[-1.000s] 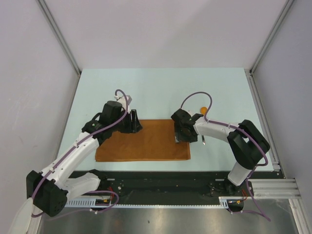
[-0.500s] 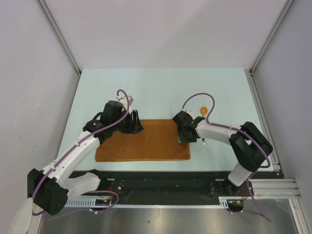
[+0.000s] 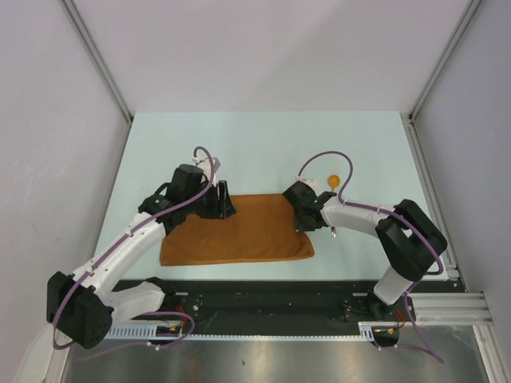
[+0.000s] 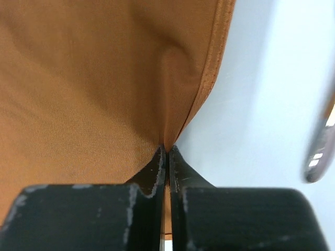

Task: Fold the napkin into a case and place the utensils inside
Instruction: Pick up the rectangle-folded napkin from the center of the board.

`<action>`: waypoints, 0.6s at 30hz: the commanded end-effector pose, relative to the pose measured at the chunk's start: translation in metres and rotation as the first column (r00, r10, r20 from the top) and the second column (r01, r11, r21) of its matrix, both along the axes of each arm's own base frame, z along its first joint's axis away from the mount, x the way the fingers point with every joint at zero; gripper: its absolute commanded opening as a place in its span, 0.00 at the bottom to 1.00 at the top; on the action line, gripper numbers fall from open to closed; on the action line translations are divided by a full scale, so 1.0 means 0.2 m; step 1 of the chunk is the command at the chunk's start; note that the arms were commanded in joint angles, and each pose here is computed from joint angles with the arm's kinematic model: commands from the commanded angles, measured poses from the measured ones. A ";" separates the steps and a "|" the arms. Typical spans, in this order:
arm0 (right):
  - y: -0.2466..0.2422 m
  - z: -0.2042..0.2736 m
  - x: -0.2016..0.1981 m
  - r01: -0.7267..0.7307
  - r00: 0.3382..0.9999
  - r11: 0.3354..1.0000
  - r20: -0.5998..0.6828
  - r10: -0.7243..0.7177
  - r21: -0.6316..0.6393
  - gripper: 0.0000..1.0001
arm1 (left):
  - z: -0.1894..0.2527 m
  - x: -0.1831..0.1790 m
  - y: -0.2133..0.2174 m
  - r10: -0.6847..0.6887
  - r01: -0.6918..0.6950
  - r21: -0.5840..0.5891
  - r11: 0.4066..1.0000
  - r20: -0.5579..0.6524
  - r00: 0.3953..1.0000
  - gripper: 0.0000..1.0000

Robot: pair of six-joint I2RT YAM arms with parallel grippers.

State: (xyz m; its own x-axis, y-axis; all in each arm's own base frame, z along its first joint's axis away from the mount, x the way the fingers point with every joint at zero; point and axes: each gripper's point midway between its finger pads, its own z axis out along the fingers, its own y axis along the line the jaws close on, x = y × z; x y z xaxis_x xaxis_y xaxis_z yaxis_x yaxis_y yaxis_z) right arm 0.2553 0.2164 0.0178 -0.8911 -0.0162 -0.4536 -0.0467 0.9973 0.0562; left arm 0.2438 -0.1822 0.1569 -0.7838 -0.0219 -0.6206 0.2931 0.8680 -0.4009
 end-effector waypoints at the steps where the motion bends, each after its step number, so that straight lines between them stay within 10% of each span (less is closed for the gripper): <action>1: -0.20 0.07 0.10 0.012 0.999 0.998 0.048 -0.010 -0.056 0.00 | 0.03 0.03 -0.06 -0.027 0.027 -0.034 0.999 0.016 1.000 0.60; 18: -0.43 0.49 0.37 -0.037 0.973 0.999 0.228 0.030 0.028 0.00 | -0.09 0.13 -0.13 0.048 -0.058 -0.094 0.994 -0.107 0.993 0.58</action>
State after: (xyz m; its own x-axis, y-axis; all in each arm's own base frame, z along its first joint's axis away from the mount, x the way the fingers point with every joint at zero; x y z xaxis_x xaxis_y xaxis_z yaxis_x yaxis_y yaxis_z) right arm 0.3169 0.1102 0.0899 -0.8022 0.0192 -0.5968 -0.0095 0.9989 0.0450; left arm 0.2519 -0.2053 0.1147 -0.8726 -0.0591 -0.4848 0.2125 0.8478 -0.4858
